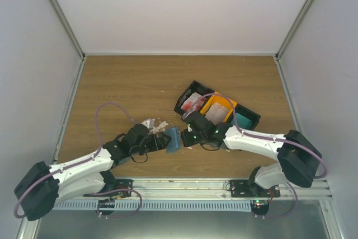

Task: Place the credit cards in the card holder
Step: Open the card holder at the center of the board.

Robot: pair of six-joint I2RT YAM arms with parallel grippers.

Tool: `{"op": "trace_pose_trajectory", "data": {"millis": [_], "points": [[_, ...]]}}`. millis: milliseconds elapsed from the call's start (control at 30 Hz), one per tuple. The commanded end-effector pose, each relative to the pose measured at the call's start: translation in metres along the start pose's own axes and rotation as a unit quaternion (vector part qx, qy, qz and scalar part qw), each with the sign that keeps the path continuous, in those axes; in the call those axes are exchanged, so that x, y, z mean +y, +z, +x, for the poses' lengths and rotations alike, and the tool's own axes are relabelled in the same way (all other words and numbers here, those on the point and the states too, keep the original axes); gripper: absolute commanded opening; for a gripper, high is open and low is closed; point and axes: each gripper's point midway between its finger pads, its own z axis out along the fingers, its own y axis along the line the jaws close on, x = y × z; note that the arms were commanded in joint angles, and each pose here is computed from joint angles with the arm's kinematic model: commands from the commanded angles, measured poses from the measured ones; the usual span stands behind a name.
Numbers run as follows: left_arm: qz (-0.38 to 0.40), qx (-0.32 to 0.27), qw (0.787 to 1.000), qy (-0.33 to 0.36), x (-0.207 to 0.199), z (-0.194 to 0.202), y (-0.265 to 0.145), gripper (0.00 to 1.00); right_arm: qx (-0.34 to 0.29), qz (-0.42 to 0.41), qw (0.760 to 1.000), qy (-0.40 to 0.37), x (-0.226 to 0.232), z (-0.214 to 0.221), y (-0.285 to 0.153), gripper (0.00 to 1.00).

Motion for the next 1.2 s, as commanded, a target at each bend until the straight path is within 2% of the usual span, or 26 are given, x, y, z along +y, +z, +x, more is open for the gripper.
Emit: {"op": "trace_pose_trajectory", "data": {"millis": [0,167,367,567,667,800,1033,1167], "points": [[-0.004,-0.048,0.999,0.011,-0.008,-0.028,-0.016,0.86,-0.001,-0.068,0.998,-0.019,0.031,-0.014,-0.016,0.0],[0.021,-0.071,0.997,0.021,-0.021,-0.04,-0.029,0.81,-0.012,-0.093,0.995,-0.022,0.042,-0.022,-0.018,0.01],[0.043,-0.074,0.996,0.023,-0.026,-0.04,-0.034,0.55,0.003,-0.078,0.997,-0.015,0.036,-0.018,-0.004,0.01],[0.046,-0.058,0.997,0.019,-0.018,-0.035,-0.026,0.37,0.029,0.025,0.999,-0.006,-0.003,-0.006,0.012,0.0],[0.03,-0.056,0.998,0.018,-0.007,-0.033,-0.019,0.36,0.026,0.051,0.998,-0.002,-0.016,-0.002,0.014,0.0],[0.019,-0.032,0.999,0.003,0.008,-0.028,-0.007,0.43,0.037,0.07,0.997,-0.001,-0.021,-0.001,0.02,0.0],[0.031,0.011,0.999,0.005,0.009,-0.02,0.015,0.38,0.043,0.061,0.997,-0.003,-0.02,0.002,0.029,0.0],[0.082,0.038,0.996,0.029,-0.009,-0.015,0.022,0.31,0.03,0.067,0.997,-0.005,-0.024,0.0,0.024,0.0]]}}
